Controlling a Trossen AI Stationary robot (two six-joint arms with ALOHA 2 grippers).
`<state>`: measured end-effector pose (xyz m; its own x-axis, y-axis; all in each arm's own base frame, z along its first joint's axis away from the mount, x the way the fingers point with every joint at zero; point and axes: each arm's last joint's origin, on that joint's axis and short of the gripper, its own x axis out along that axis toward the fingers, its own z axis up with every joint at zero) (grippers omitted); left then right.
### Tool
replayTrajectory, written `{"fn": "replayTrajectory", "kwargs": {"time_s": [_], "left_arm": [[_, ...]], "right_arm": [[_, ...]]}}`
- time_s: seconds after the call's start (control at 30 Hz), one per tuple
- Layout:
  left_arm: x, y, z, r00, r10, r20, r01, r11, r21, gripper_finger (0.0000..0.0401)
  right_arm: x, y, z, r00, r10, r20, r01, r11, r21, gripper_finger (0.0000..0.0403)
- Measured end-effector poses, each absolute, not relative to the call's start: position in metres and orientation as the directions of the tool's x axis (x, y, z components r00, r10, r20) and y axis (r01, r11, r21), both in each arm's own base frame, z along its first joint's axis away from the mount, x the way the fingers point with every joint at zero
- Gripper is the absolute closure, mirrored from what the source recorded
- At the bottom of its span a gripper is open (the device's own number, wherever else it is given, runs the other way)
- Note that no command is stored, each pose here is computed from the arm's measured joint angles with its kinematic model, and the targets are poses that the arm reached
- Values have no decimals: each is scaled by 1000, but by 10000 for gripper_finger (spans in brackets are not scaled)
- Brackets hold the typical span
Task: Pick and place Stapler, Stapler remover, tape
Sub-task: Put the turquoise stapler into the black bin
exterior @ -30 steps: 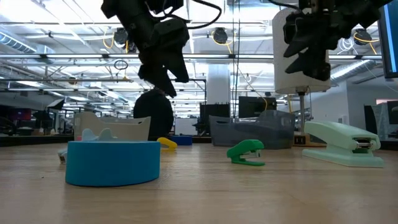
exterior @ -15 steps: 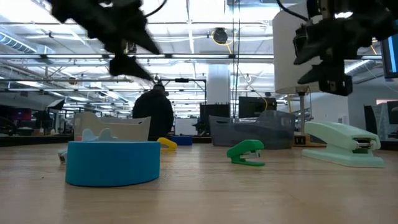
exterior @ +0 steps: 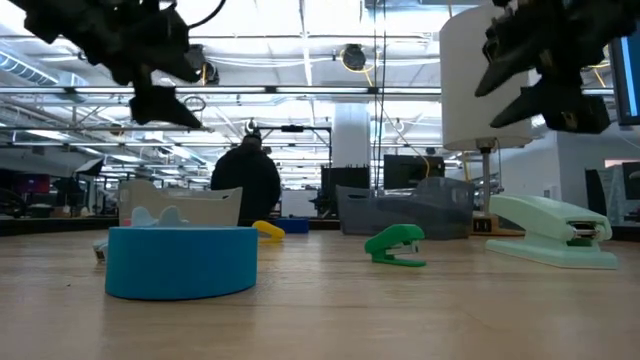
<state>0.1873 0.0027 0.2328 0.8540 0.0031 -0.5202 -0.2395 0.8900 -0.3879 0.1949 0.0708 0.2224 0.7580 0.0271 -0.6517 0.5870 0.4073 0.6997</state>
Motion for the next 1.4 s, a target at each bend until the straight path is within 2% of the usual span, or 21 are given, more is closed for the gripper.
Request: {"fn": "replayTrajectory", "kwargs": {"time_s": [0.2, 0.43, 0.73, 1.0, 1.4], "left_arm": [[187, 2, 233, 850, -13, -526, -202, 915, -349, 36], [187, 2, 234, 855, -14, -518, -176, 932, -315, 36], [187, 2, 233, 855, -14, -519, -143, 954, -262, 36], [187, 2, 233, 854, -26, -520, -120, 962, -246, 36], [187, 2, 233, 854, -31, -520, -109, 966, -236, 36]], "right_arm": [[212, 88, 238, 652, -12, -758, 702, 388, 597, 243], [241, 109, 257, 474, -48, -879, 850, 284, 443, 243], [266, 129, 234, 301, 8, -954, 948, 107, 300, 243], [265, 130, 223, 230, -33, -973, 973, 36, 229, 242], [266, 123, 216, 193, -54, -980, 981, 6, 193, 243]]}}
